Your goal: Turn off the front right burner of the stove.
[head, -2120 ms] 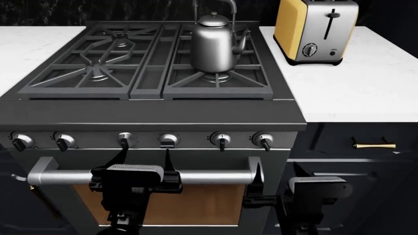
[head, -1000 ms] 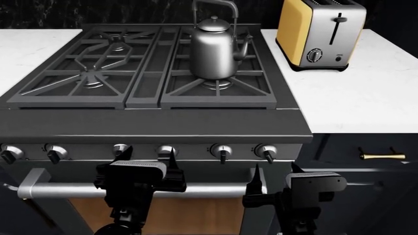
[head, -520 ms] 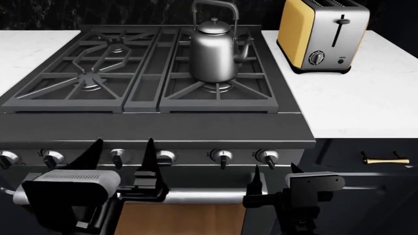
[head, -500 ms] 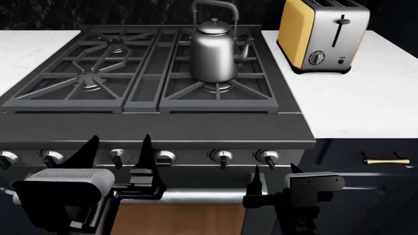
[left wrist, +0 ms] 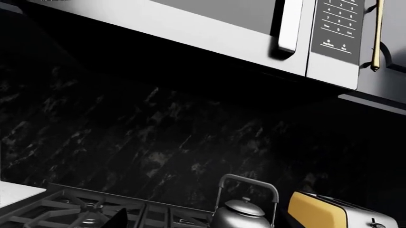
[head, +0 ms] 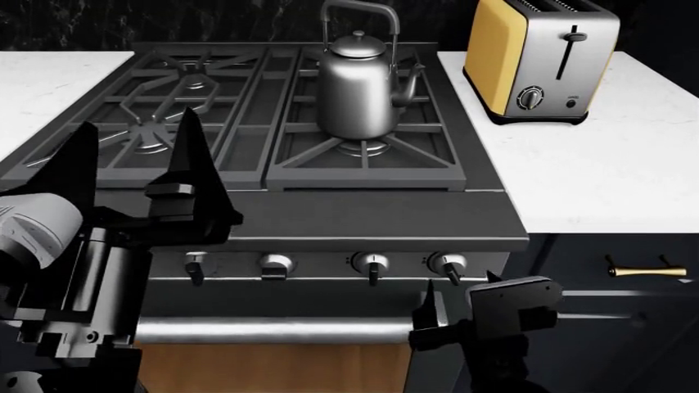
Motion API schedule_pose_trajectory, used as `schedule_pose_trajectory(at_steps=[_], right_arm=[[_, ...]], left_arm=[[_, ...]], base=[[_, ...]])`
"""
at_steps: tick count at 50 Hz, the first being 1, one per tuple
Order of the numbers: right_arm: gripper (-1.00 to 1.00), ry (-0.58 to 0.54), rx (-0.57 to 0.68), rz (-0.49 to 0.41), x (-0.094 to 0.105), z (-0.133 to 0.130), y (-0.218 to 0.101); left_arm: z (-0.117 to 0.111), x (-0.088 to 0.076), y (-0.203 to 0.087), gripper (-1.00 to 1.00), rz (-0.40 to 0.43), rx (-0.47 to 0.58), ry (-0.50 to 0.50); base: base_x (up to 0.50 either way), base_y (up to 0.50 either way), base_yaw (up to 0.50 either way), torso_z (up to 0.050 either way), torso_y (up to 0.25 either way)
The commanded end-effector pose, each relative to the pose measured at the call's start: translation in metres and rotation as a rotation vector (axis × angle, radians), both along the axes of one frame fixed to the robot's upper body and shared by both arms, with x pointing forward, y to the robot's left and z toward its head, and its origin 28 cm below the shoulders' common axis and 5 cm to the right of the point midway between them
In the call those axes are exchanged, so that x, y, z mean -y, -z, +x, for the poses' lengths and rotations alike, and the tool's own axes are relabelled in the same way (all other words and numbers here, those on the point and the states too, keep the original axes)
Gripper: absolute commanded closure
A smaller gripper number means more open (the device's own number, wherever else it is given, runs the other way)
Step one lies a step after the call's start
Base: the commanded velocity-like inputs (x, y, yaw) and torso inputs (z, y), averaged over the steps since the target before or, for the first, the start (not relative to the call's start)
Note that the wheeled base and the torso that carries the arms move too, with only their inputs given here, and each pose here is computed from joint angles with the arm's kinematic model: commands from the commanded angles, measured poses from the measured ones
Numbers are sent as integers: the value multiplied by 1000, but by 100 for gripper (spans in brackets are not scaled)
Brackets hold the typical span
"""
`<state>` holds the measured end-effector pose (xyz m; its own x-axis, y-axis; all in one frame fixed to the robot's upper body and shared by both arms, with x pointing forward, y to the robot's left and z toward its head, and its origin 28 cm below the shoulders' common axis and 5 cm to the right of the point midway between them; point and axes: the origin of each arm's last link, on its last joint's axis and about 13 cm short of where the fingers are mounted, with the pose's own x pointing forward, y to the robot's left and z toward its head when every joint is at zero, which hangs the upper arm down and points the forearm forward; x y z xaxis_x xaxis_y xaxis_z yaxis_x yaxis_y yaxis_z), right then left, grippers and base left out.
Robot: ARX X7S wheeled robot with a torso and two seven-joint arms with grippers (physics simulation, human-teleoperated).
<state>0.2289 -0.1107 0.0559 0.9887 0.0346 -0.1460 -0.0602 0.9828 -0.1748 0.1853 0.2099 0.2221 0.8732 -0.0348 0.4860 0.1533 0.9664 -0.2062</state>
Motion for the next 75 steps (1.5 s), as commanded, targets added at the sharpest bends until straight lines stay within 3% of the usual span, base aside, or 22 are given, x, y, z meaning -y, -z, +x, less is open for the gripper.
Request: schedule_pose_trajectory(at_steps=[1,13,14,45,55,64,71,75], right_arm=[[-100,-33,-27,-135,3,16,-6],[-100,-49,-53,-169,4,22,-4],[100,-50,-52,-168,5,22,-4],[100,-42,-43,-156,5,21,-6],[100,16,6,76,10,23,-3],[100,14,31,220,9,23,-4],[100,26,43,427,6,23,-8],[100,29,47,500,5,22,-9]], left_arm=[[9,3,-1,-100,-13,14,14],[12,4,4,-100,-9,3,17],[12,4,4,-100,-9,2,17],[10,5,8,-100,-9,-11,35],[10,6,7,-100,-3,-11,37],[10,6,7,-100,3,-10,38],[10,6,7,-100,6,-10,40],[9,6,7,-100,6,-10,41]], base=[[0,0,0,0,0],[0,0,0,0,0],[0,0,0,0,0],[0,0,0,0,0],[1,0,0,0,0],[1,0,0,0,0],[0,0,0,0,0],[0,0,0,0,0]])
